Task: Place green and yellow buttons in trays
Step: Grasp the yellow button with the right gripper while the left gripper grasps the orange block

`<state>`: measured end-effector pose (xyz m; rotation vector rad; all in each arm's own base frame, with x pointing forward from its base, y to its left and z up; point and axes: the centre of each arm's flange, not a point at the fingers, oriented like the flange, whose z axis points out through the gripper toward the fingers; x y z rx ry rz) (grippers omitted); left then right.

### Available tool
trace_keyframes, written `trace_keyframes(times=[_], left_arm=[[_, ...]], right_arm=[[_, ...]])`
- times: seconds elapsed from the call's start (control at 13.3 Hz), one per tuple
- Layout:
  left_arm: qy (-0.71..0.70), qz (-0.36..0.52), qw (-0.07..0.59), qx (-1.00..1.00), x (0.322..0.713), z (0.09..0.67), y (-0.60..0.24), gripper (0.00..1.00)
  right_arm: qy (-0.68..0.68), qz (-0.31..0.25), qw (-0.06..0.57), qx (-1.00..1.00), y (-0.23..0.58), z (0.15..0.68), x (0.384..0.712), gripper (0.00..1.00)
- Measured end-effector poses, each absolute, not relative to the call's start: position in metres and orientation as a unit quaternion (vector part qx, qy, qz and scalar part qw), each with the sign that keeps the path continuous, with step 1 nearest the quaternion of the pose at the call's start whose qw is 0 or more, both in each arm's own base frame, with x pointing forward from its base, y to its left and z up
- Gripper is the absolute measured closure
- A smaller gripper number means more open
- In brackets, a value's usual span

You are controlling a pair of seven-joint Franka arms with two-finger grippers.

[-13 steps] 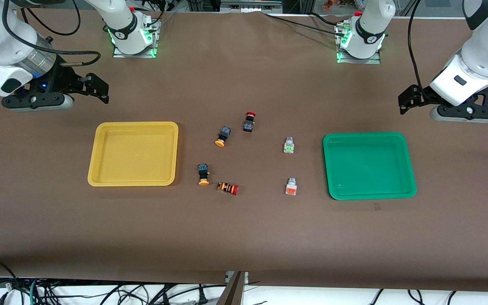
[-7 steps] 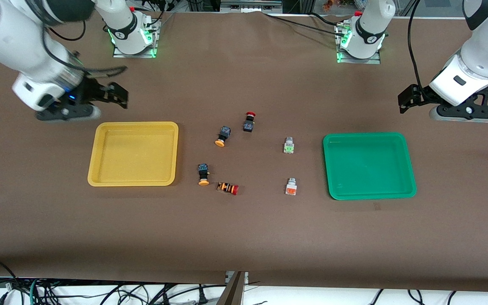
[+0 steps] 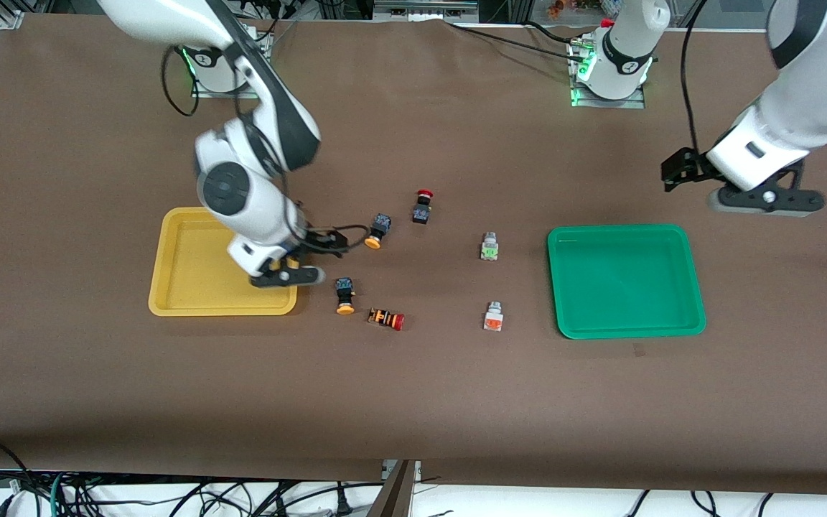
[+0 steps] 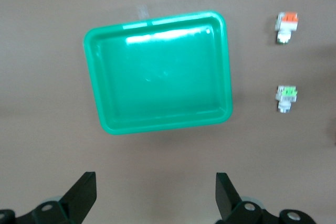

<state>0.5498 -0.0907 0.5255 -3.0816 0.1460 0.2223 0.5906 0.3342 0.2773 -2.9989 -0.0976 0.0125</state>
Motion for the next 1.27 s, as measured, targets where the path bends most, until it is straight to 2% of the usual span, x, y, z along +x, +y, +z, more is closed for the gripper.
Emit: trace_keyframes(times=[0.22, 0.53, 0.6, 0.9, 0.97, 1.27], left_arm=[[0.086, 0.11, 0.006, -0.99, 0.562, 0.461, -0.147, 0.0], [0.123, 0.057, -0.011, -0.991, 0.594, 0.365, -0.219, 0.0], [0.119, 0.037, -0.023, -0.992, 0.605, 0.348, -0.224, 0.0], [0.103, -0.017, -0.087, -0.991, 0.635, 0.312, -0.271, 0.0], [0.104, -0.029, -0.091, -0.99, 0.633, 0.298, -0.294, 0.0], [0.126, -0.085, -0.053, -0.987, 0.633, 0.241, -0.322, 0.0]], right_arm=[[-0.044, -0.015, 0.07, -0.996, 0.348, 0.217, 0.592, 0.0], [-0.052, -0.023, 0.059, -0.997, 0.345, 0.196, 0.595, 0.02], [-0.053, -0.026, 0.059, -0.997, 0.345, 0.192, 0.595, 0.06], [-0.054, -0.03, 0.059, -0.996, 0.343, 0.184, 0.596, 0.52], [-0.053, -0.031, 0.058, -0.996, 0.342, 0.184, 0.597, 0.59], [-0.056, -0.013, 0.043, -0.997, 0.327, 0.197, 0.605, 0.59]])
